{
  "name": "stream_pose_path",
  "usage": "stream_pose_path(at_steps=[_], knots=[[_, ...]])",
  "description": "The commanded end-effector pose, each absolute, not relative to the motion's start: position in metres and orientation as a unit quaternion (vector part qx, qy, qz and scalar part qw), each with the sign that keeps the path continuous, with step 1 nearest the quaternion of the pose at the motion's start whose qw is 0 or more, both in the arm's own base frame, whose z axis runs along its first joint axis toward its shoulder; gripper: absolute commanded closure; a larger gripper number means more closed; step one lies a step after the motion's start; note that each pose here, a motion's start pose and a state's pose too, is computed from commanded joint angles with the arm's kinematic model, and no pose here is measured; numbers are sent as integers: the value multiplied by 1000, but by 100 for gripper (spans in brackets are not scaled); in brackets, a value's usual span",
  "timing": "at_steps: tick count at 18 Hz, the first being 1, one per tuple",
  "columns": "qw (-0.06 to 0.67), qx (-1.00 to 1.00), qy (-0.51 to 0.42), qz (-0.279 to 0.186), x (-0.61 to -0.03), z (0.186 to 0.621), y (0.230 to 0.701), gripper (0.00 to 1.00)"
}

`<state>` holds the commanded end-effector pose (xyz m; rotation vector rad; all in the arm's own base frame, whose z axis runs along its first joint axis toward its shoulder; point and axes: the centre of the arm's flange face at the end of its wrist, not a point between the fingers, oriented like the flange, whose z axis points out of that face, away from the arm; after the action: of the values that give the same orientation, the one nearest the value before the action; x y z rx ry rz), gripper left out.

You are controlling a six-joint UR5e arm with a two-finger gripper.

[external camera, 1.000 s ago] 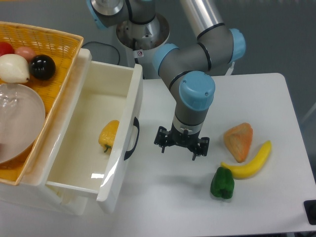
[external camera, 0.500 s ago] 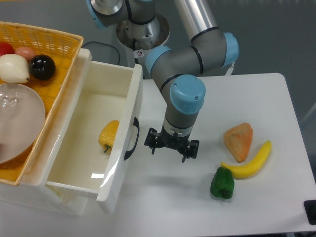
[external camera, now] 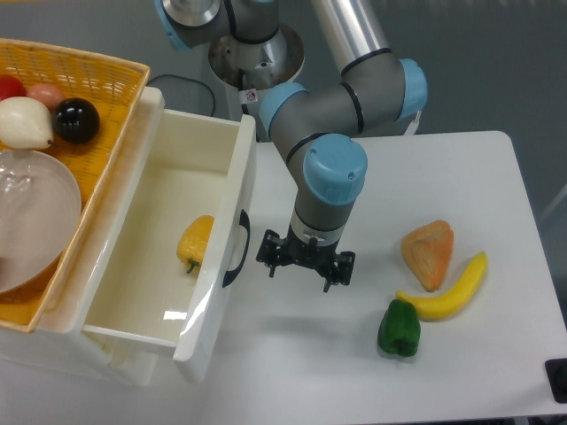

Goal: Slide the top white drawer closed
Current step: 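Move the gripper against the drawer front beside the black handle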

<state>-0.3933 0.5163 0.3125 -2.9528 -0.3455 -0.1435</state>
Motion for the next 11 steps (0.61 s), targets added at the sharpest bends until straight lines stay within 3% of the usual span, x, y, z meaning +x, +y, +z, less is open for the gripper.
stream_pose_path(at_steps=[11], knots=[[81,-989,-111,-54,-385,316,519,0]])
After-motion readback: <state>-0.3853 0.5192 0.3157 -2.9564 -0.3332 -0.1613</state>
